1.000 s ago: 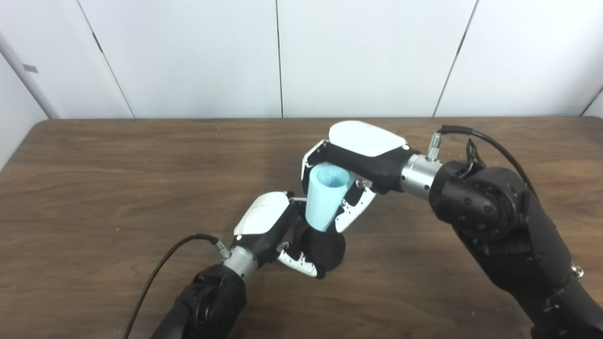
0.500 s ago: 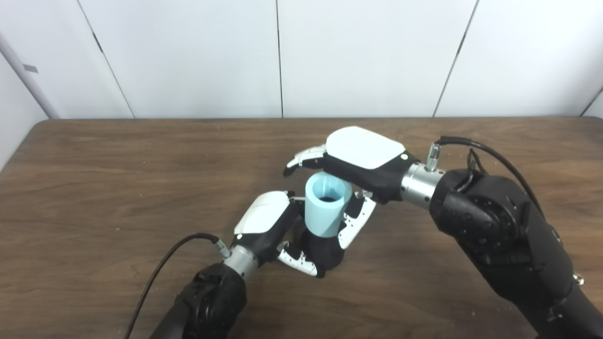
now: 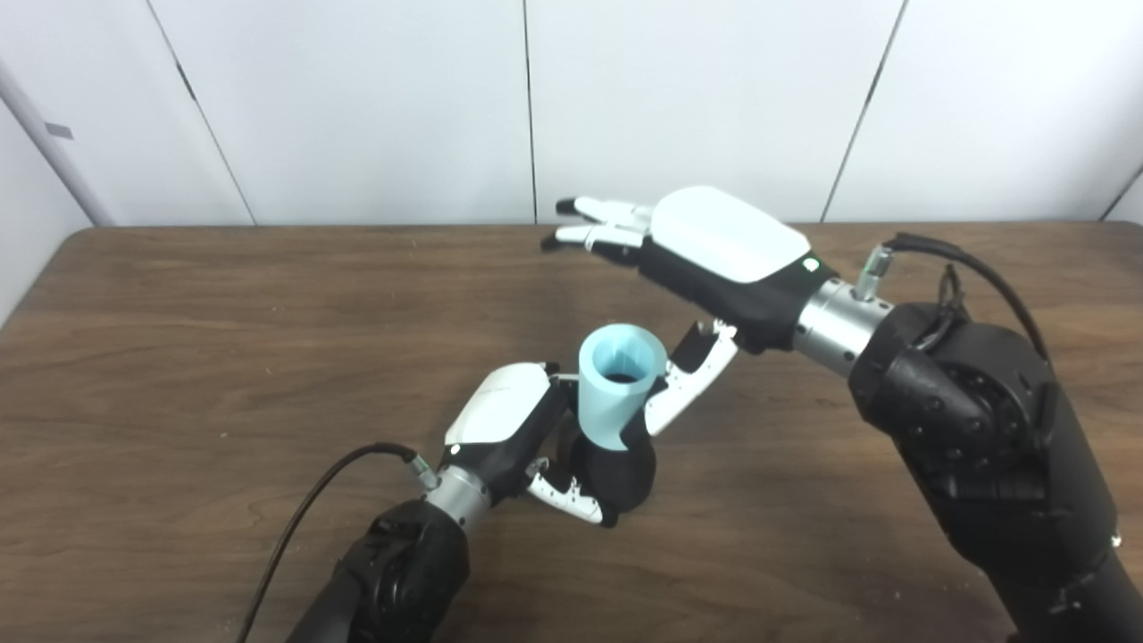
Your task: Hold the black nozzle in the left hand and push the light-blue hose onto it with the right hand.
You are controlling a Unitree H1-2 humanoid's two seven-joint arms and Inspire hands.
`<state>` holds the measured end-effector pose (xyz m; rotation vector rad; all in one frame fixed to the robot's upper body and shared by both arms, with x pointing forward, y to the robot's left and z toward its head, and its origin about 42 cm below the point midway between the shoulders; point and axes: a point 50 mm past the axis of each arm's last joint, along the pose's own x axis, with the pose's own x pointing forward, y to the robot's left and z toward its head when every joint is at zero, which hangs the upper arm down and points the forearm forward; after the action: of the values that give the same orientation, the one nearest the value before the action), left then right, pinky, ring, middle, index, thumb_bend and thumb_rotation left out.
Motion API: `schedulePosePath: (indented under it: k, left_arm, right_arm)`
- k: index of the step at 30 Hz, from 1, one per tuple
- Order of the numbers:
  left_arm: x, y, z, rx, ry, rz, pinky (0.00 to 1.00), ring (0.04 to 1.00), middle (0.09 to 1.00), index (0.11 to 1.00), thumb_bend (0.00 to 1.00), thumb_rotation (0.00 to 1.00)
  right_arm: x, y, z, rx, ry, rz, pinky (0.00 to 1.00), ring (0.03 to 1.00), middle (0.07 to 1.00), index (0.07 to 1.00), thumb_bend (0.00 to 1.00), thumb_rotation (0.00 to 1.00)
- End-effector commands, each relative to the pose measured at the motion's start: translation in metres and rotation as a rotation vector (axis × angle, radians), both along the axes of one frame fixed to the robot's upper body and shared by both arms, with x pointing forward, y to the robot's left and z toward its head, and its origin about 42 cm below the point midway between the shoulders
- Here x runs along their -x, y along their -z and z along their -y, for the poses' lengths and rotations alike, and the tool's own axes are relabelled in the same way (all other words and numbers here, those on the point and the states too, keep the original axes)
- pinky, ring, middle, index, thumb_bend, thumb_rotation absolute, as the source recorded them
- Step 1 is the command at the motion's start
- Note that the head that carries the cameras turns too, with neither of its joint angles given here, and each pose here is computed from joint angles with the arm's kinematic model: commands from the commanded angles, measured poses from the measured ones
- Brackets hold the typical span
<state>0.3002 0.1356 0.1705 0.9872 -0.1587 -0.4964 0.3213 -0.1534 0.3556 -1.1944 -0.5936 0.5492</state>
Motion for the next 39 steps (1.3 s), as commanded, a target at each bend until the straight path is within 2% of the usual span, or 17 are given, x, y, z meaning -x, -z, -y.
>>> schedulePosePath:
  k: [1,3,5,13,19,24,29,34,35,39]
  left_arm:
    - [0.012,0.031,0.004,-0.046,0.03,-0.161,0.92,0.644,0.47,0.494,0.52,0.0]
    - [0.013,0.03,0.004,-0.046,0.029,-0.163,0.92,0.644,0.471,0.494,0.52,0.0]
    - [0.013,0.029,0.003,-0.046,0.029,-0.162,0.92,0.643,0.471,0.494,0.52,0.0]
    - [0.012,0.029,0.002,-0.047,0.025,-0.16,0.92,0.643,0.471,0.494,0.52,0.0]
    - [0.011,0.028,0.0,-0.049,0.022,-0.156,0.92,0.644,0.471,0.494,0.52,0.0]
    - [0.011,0.027,-0.001,-0.05,0.021,-0.155,0.92,0.644,0.471,0.494,0.52,0.0]
    - [0.012,0.027,-0.002,-0.05,0.022,-0.152,0.92,0.647,0.476,0.492,0.52,0.0]
    - [0.012,0.026,-0.002,-0.05,0.022,-0.15,0.92,0.647,0.476,0.492,0.52,0.0]
    - [0.013,0.026,-0.002,-0.05,0.022,-0.149,0.92,0.656,0.47,0.495,0.52,0.0]
    - [0.012,0.029,-0.001,-0.054,0.023,-0.148,0.91,0.656,0.478,0.493,0.52,0.0]
  right_arm:
    - [0.002,-0.014,0.003,-0.027,-0.002,0.092,0.87,0.952,0.981,0.99,0.88,0.52]
    - [0.003,-0.015,0.006,-0.028,0.01,0.107,0.86,0.952,0.977,0.987,0.86,0.55]
    - [0.005,-0.018,0.011,-0.029,0.017,0.124,0.86,0.949,0.975,0.985,0.84,0.63]
    - [0.022,-0.03,0.035,-0.031,0.02,0.162,0.9,0.95,0.977,0.97,0.77,0.78]
    - [0.035,-0.021,0.042,-0.074,-0.041,0.195,0.8,0.91,0.917,0.922,0.77,0.8]
    - [0.04,-0.013,0.042,-0.075,-0.082,0.199,0.79,0.894,0.898,0.902,0.76,0.8]
    - [0.046,-0.002,0.045,-0.058,-0.151,0.143,0.95,0.954,0.938,0.918,0.72,0.84]
    - [0.048,0.001,0.047,-0.025,-0.166,0.132,0.96,0.961,0.943,0.92,0.72,0.86]
    - [0.049,0.004,0.048,0.0,-0.174,0.125,0.99,0.984,0.974,0.938,0.72,0.92]
    - [0.053,0.01,0.048,0.051,-0.188,0.13,1.0,1.0,0.999,0.968,0.72,0.96]
